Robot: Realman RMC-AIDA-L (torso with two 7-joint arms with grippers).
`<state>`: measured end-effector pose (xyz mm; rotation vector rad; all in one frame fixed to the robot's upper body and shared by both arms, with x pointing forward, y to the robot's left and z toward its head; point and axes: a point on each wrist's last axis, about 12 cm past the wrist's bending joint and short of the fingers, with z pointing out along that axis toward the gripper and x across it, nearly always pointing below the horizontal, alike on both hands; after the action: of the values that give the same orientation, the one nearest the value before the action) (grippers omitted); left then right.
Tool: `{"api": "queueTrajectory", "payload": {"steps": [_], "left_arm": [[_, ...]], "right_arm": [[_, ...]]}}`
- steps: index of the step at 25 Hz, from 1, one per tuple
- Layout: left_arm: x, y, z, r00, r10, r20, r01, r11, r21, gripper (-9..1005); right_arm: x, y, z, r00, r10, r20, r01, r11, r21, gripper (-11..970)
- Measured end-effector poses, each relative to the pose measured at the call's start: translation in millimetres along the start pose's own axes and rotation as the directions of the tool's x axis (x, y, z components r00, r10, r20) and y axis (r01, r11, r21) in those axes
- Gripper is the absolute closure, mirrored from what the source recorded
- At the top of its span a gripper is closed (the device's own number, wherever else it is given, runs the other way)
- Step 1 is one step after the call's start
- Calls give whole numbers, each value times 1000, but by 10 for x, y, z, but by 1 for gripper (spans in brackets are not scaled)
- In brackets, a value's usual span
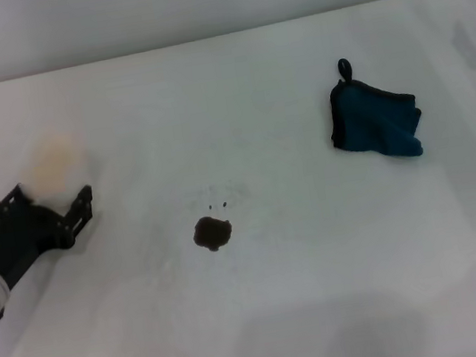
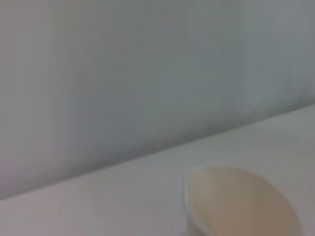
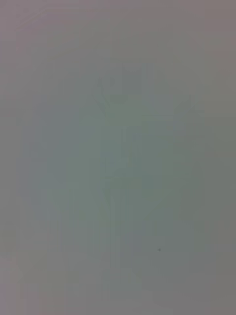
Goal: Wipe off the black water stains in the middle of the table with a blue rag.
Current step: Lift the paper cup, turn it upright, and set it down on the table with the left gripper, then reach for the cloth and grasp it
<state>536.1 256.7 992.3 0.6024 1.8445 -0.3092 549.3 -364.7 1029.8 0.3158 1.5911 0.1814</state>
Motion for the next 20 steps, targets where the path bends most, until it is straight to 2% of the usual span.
{"api": "queueTrajectory", "payload": {"steps": [10, 17, 20], "left_arm": [[128, 0, -120, 999, -40, -15, 40, 999, -30, 375], [199, 30, -219, 995, -96, 0, 96, 992, -78, 313], [189, 14, -234, 995, -99, 20, 100, 993, -68, 213]], "right_arm": [[4, 36, 24, 1000, -5, -6, 5, 1000, -13, 117], [17, 44, 19, 1000, -3, -10, 3, 1000, -14, 117], [15, 46, 18, 1000, -3, -8, 3, 1000, -16, 117]]}}
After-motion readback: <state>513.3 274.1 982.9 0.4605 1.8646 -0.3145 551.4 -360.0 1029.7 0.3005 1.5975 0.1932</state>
